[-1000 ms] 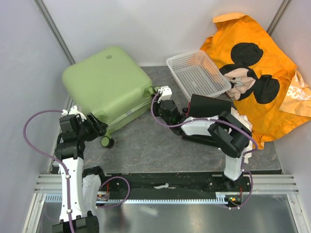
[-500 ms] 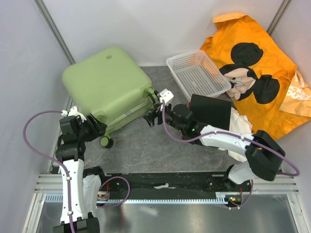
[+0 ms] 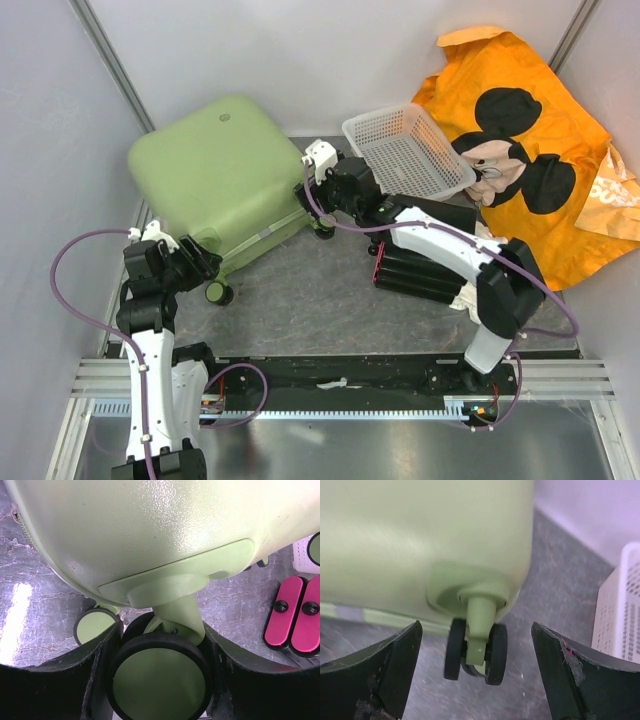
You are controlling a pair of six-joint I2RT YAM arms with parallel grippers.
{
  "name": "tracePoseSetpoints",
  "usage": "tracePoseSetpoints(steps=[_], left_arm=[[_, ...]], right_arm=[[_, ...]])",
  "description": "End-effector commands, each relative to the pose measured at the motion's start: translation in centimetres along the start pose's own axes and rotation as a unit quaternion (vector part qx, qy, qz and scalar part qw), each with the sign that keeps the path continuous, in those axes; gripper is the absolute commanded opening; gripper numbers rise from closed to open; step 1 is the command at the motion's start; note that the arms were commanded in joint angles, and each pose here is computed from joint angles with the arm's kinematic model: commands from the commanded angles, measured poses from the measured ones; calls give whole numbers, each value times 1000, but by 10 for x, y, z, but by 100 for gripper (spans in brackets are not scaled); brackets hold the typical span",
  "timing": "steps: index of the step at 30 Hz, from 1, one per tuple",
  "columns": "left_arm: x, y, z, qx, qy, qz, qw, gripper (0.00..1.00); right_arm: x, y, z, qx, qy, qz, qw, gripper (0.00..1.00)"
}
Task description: Open, take out, and arrange the luggage
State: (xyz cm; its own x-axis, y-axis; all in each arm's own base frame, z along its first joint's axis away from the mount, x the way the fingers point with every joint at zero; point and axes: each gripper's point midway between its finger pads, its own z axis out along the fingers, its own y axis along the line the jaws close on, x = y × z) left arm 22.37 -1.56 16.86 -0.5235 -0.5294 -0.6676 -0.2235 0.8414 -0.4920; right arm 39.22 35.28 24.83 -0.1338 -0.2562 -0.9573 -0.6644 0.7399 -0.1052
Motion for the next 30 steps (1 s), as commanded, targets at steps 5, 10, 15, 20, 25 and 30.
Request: tracePoseSetpoints(steps=[5,10,15,20,25,30], left_arm=[[-46,-7,10,18,-88,30,996,2],[-45,-8,11,19,-86,31,996,2],[-45,-7,11,19,-85,32,996,1],[-44,-7,11,20,-84,32,996,2],[-53,-9,9,18,-98,47,994,1],[-68,-14,12,20,-104,51,993,2]], right_arm=[[62,-13,17,5,107,-70,992,98],[70,-6,23,-26,91,-67,993,95],[55,-4,31,-38,50,-67,996,84],[53,-7,36,-35,47,-65,996,68],[50,-7,24,-30,34,-46,998,16],[51,-10,1,-14,32,-26,999,0]])
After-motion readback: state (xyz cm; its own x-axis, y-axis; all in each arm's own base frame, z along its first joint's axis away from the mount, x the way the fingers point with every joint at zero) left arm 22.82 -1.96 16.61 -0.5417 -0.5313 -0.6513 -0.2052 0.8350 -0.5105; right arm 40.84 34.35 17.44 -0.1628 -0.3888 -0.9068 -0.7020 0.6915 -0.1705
